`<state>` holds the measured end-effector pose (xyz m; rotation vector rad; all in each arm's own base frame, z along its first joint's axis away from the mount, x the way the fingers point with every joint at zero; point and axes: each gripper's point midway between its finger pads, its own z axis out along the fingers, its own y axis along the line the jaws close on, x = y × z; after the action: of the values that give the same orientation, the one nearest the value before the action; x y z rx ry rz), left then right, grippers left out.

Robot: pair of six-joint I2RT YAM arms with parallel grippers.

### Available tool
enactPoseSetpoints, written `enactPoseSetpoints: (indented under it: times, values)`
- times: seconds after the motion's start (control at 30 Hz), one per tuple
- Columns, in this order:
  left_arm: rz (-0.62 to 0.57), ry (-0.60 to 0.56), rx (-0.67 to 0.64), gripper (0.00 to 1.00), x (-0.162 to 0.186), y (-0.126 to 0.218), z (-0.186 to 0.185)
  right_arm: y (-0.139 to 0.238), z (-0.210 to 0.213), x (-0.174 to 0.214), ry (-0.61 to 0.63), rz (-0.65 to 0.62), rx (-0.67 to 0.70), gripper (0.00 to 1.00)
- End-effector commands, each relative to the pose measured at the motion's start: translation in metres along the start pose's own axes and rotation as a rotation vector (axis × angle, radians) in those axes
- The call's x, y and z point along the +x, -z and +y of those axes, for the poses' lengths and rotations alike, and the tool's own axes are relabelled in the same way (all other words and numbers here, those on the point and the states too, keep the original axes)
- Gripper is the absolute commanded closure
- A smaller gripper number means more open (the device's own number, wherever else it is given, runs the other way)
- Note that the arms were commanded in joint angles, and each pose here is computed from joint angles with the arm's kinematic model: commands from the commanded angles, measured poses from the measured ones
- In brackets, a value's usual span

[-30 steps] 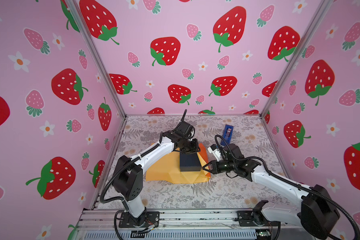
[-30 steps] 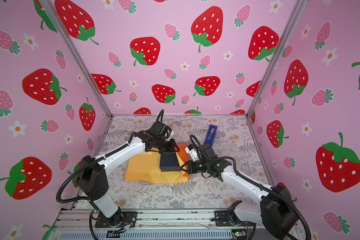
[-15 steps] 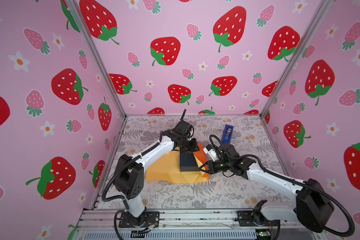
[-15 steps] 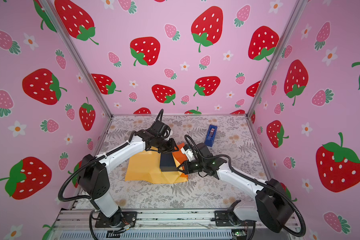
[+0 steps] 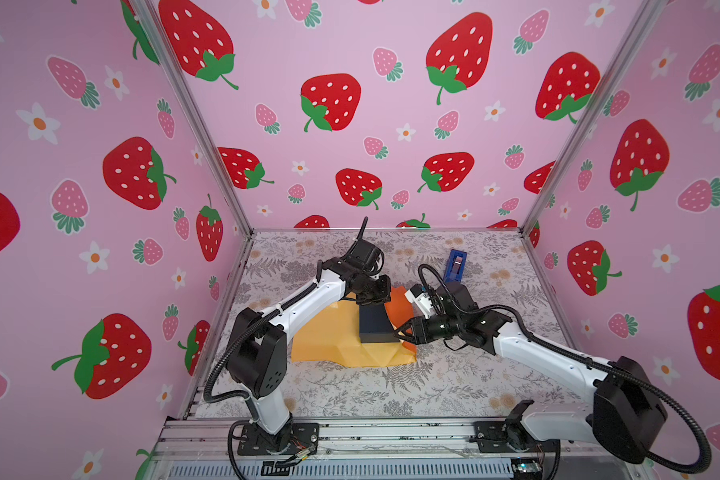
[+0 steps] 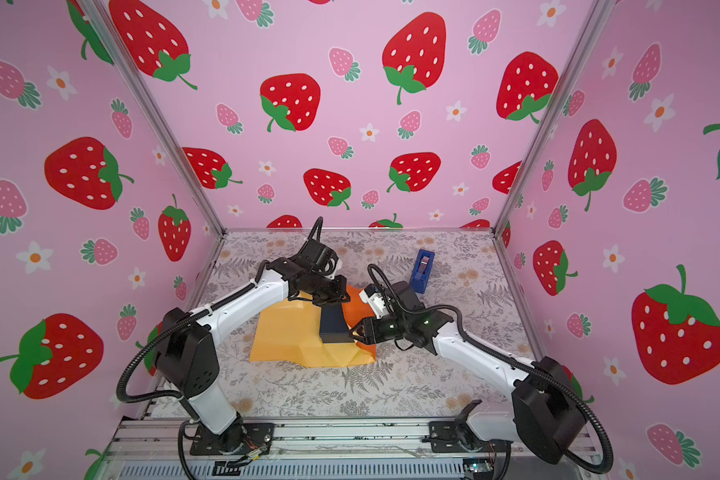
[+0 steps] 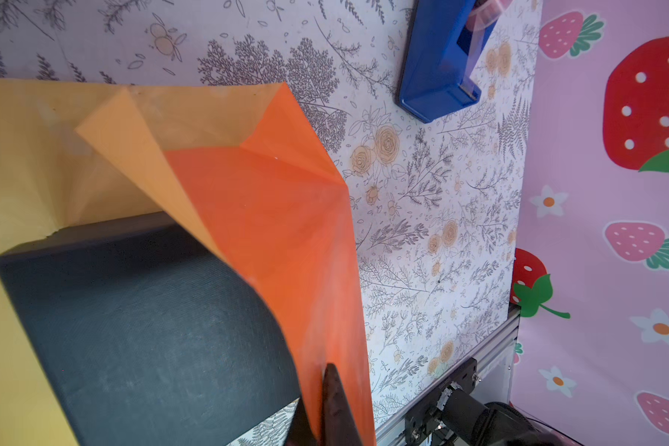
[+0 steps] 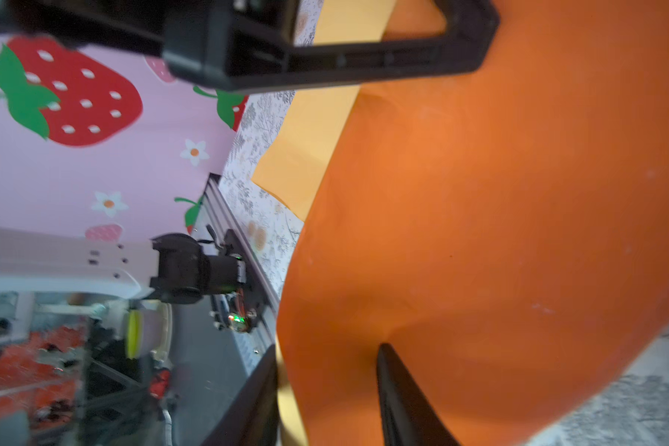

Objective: Wrap the gift box in paper
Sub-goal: 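Fold the paper edge over the box with the right gripper while left holds box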

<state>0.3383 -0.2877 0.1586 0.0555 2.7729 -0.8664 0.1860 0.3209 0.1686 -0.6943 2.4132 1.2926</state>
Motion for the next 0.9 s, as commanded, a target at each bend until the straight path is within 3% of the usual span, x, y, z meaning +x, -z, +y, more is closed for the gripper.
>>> enactPoseSetpoints:
  times: [0.0, 0.07, 0.23, 0.7, 0.87]
  values:
    - [-0.003, -0.007, -0.011, 0.99, -0.004, 0.009, 0.008, 0.017, -0.003, -0.018, -0.005, -0.069, 0.060, 0.49]
    - [0.001, -0.006, -0.014, 1.00, -0.005, 0.011, 0.015, 0.025, -0.014, -0.025, -0.039, -0.108, 0.096, 0.44]
    - [0.027, -0.034, -0.071, 1.00, -0.003, 0.012, 0.039, 0.030, -0.045, -0.033, -0.118, -0.140, 0.170, 0.44]
    - [0.094, -0.003, -0.101, 1.00, 0.007, 0.005, 0.065, -0.023, -0.040, -0.042, -0.112, -0.036, 0.017, 0.48]
    - [0.099, -0.012, -0.173, 1.00, 0.013, 0.007, 0.080, -0.034, -0.040, -0.048, -0.116, -0.021, -0.004, 0.52]
